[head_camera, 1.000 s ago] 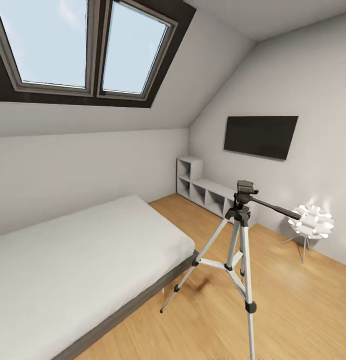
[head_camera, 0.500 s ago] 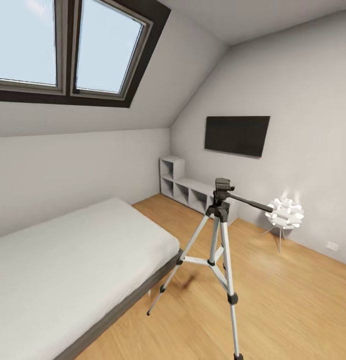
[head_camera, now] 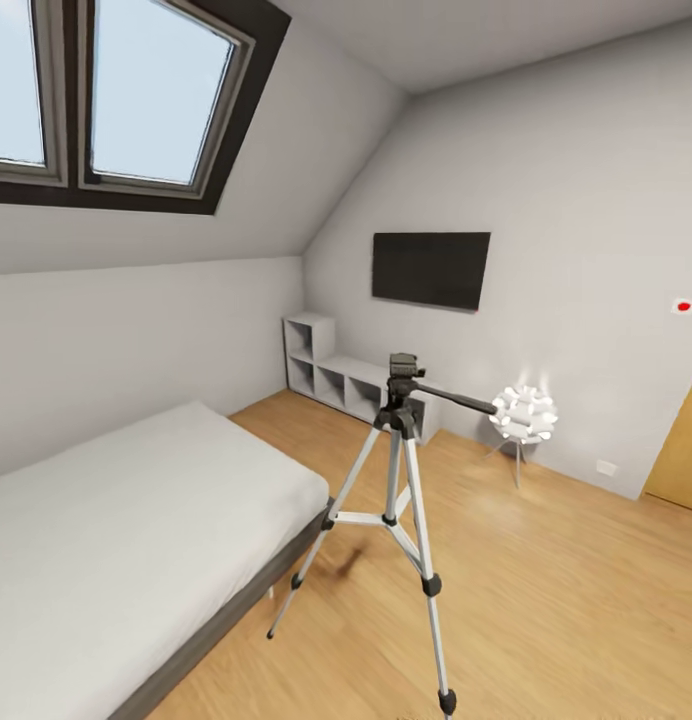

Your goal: Attach the digital camera to the camera tripod in the bedroom.

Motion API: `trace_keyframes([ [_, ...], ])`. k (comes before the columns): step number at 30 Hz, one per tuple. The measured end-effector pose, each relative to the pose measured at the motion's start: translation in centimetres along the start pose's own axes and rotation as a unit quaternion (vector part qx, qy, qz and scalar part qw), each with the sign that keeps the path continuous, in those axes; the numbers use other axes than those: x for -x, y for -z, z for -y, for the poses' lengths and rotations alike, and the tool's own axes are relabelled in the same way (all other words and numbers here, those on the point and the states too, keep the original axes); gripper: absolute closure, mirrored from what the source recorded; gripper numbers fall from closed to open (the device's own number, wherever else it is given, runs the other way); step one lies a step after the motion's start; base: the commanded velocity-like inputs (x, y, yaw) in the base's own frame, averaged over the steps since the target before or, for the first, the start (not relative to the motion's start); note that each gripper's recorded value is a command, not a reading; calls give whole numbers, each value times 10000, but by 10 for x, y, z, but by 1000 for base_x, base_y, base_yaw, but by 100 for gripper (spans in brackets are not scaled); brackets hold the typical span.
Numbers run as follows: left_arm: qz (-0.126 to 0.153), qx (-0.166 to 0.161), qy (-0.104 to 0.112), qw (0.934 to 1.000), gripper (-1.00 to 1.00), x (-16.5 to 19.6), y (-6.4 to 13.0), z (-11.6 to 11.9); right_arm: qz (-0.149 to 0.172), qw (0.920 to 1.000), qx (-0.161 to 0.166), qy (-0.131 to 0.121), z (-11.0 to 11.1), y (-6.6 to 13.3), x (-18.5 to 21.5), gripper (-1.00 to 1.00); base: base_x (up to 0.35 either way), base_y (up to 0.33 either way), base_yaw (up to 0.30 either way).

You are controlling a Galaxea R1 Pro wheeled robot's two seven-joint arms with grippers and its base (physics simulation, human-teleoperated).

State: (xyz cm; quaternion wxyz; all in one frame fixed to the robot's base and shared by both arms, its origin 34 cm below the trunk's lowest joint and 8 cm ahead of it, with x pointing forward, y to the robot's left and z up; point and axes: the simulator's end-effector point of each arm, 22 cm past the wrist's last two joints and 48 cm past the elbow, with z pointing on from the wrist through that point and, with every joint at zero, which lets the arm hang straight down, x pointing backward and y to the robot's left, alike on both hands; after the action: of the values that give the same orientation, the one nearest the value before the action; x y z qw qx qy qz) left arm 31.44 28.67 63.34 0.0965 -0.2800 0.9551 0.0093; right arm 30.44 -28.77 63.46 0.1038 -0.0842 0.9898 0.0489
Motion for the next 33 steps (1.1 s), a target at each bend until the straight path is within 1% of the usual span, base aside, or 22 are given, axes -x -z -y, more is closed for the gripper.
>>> trace_keyframes([
  [20, -3, -6, -1, 10000, 100, -1, 0, 1, -3, 10000, -1, -1, 0, 0, 0, -100, 0, 0, -248],
  [30, -5, -7, -1, 10000, 100, -1, 0, 1, -1, 10000, -1, 3, 0, 0, 0, -100, 2, 1, -64],
  [33, 0, -5, 5, 10000, 100, 0, 0, 0, 25, 10000, 1, 17, 0, 0, 1, -100, 133, 54, -6],
])
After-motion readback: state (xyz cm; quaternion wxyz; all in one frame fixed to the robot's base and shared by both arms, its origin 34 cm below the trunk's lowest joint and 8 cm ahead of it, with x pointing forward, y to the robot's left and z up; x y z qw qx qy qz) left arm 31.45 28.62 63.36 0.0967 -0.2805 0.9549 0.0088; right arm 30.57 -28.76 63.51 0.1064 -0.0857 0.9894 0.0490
